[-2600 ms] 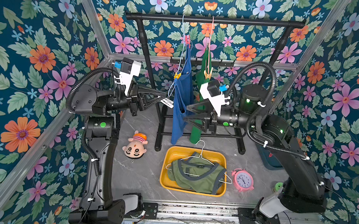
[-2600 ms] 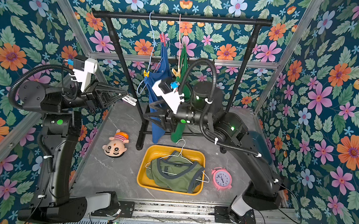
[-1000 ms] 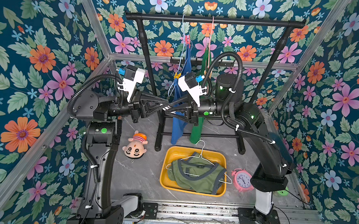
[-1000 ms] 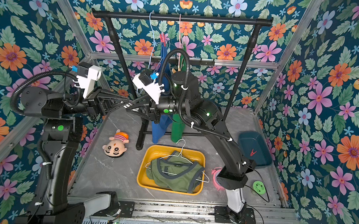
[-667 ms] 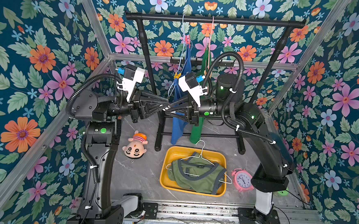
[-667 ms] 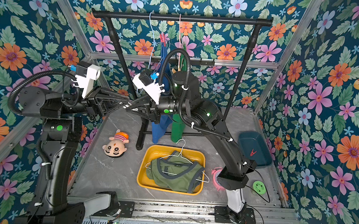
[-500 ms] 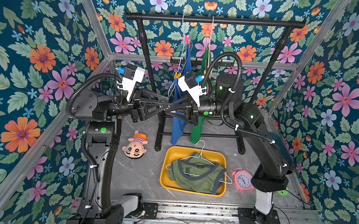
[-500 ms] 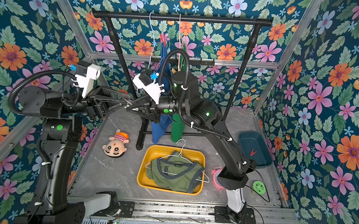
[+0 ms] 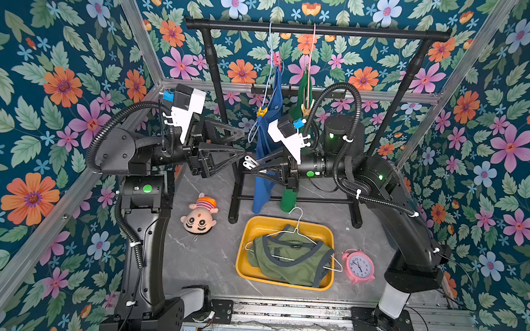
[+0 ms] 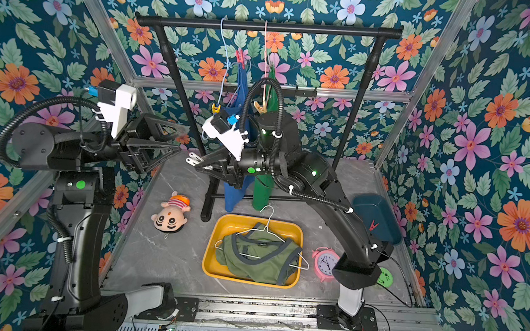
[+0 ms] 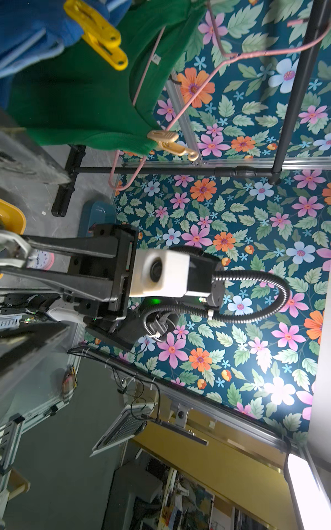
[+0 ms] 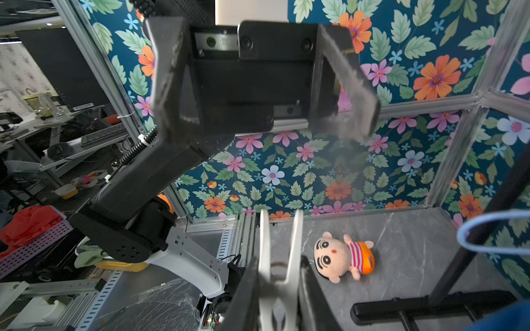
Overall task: Remove the clothespins securing tank tops to the hanger
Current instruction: Place the clothespin in the storage box.
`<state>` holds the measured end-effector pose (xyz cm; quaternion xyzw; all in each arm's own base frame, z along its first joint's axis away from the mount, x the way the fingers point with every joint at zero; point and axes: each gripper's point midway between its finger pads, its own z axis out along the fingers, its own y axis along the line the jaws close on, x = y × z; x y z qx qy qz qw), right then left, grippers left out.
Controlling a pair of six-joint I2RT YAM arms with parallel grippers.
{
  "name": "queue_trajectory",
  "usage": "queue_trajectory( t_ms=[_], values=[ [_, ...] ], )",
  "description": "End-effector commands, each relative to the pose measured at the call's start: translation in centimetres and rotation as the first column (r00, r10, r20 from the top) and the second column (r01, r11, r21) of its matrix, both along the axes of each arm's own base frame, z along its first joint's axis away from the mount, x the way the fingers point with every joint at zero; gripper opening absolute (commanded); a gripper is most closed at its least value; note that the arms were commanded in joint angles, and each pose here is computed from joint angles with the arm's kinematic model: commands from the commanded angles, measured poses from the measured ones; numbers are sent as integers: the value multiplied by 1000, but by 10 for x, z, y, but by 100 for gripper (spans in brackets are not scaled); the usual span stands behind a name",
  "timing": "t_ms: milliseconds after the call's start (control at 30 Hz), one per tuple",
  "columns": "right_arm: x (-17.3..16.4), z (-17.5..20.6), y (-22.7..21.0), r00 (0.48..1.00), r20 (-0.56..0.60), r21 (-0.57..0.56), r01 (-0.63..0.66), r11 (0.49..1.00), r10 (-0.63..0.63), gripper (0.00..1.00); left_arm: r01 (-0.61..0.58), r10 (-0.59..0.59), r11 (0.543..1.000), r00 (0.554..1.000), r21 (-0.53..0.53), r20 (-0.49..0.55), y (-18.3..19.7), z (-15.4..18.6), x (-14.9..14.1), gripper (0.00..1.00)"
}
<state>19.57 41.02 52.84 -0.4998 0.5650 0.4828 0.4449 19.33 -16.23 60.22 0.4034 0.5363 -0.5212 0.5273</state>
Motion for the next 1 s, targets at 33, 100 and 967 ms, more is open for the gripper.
queue_trajectory(
  t_ms=[33,100,967],
  values=[
    [-1,-4,-30,995,35,-9,94,996,-93,0,-46,46,999,999,-18,-1,5,1,13,80],
    [4,-13,-47,988,15,-9,151,988,-151,0,-50,50,999,999,-16,-4,5,-2,15,80],
    [124,-265,-420,-70,-406,-413,903,115,-911,1,-81,80,997,994,-9,-76,11,-30,38,80]
  ],
)
